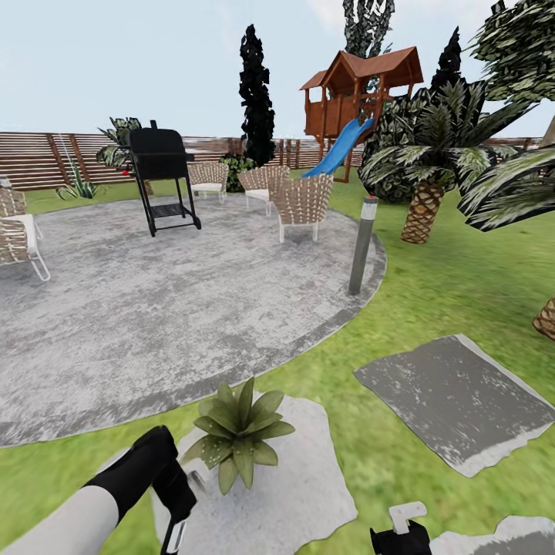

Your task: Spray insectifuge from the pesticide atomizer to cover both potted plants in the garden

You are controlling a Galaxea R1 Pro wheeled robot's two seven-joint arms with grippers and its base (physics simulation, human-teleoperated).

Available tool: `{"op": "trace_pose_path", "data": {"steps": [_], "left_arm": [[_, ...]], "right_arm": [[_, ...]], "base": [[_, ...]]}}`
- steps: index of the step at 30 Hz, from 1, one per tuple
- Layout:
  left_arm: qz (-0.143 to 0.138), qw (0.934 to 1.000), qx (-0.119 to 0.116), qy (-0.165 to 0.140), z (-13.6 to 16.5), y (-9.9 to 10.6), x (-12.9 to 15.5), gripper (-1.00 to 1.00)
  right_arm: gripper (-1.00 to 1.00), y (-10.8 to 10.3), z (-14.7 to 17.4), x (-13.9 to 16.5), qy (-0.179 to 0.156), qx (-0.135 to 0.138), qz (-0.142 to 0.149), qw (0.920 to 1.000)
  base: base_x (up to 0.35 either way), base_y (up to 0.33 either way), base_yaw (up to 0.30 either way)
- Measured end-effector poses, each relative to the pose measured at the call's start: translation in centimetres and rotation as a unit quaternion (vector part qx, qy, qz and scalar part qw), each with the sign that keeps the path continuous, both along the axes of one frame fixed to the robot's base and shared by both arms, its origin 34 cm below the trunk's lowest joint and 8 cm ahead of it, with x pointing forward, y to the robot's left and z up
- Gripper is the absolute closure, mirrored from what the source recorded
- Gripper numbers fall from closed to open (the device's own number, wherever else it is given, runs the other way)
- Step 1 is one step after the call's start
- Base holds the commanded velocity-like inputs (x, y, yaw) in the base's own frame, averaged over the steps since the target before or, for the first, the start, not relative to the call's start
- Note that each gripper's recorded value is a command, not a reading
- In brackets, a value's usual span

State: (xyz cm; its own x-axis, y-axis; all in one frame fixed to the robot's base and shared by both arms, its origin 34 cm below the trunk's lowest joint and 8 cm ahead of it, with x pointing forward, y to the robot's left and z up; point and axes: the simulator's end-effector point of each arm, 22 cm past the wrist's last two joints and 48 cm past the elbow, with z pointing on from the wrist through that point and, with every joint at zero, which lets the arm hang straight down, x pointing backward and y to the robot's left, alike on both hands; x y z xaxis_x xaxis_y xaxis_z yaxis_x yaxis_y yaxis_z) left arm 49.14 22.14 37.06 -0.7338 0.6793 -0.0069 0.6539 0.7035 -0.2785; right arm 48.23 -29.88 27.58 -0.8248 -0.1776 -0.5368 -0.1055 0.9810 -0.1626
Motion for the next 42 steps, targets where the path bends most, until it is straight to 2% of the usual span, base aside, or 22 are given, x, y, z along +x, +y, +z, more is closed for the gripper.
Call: {"op": "trace_pose_path", "data": {"steps": [2,4,7,9,18,24,32,35,37,42], "left_arm": [[0.0,1.0,0.005,-0.003,-0.2,0.0,0.0,1.0],[0.003,0.9999,0.012,-0.001,-0.5,0.8,-0.2,1.0],[0.016,0.9992,0.036,-0.004,-1.1,3.4,-0.3,1.0],[0.031,0.9986,0.041,-0.011,-1.3,4.1,0.0,1.0],[0.042,0.9984,0.036,-0.014,-1.4,3.5,0.3,1.0],[0.042,0.9984,0.035,-0.014,-1.4,3.4,0.3,1.0],[0.041,0.9985,0.034,-0.013,-1.4,3.1,0.1,1.0],[0.044,0.9978,0.049,-0.003,-2.3,4.0,-0.9,1.0],[0.05,0.996,0.074,0.007,-3.5,5.5,-2.2,1.0],[0.069,0.9945,0.077,0.015,-4.1,6.4,-3.1,1.0]], "right_arm": [[-1.0,0.0,0.0,0.0,0.0,0.0,0.0,1.0],[-1.0,0.0,0.0,0.0,0.0,0.0,0.0,1.0],[-1.0,0.0,0.0,0.0,0.0,0.0,0.0,1.0],[-1.0,0.0,0.0,0.0,0.0,0.0,0.0,1.0],[-1.0,0.1,0.0,0.0,0.0,0.001,0.0,1.0],[-1.0,0.1,0.0,0.0,0.0,0.0,0.0,1.0],[-1.0,0.1,0.0,0.0,0.0,0.001,0.0,1.0],[-1.0,0.1,0.0,0.0,0.0,0.001,0.0,1.0],[-1.0,0.1,0.0,0.0,0.0,0.001,0.0,1.0],[-1.0,0.1,0.0,0.0,0.0,0.001,0.0,1.0]], "base": [[0.0,0.0,0.0],[0.0,0.0,0.0],[0.0,0.0,0.0],[0.0,0.0,0.0],[0.0,-0.022,0.064],[0.043,-0.25,0.225],[0.141,-0.242,0.014],[0.064,-0.061,0.0],[0.014,-0.013,0.0],[0.002,-0.002,0.0]]}}
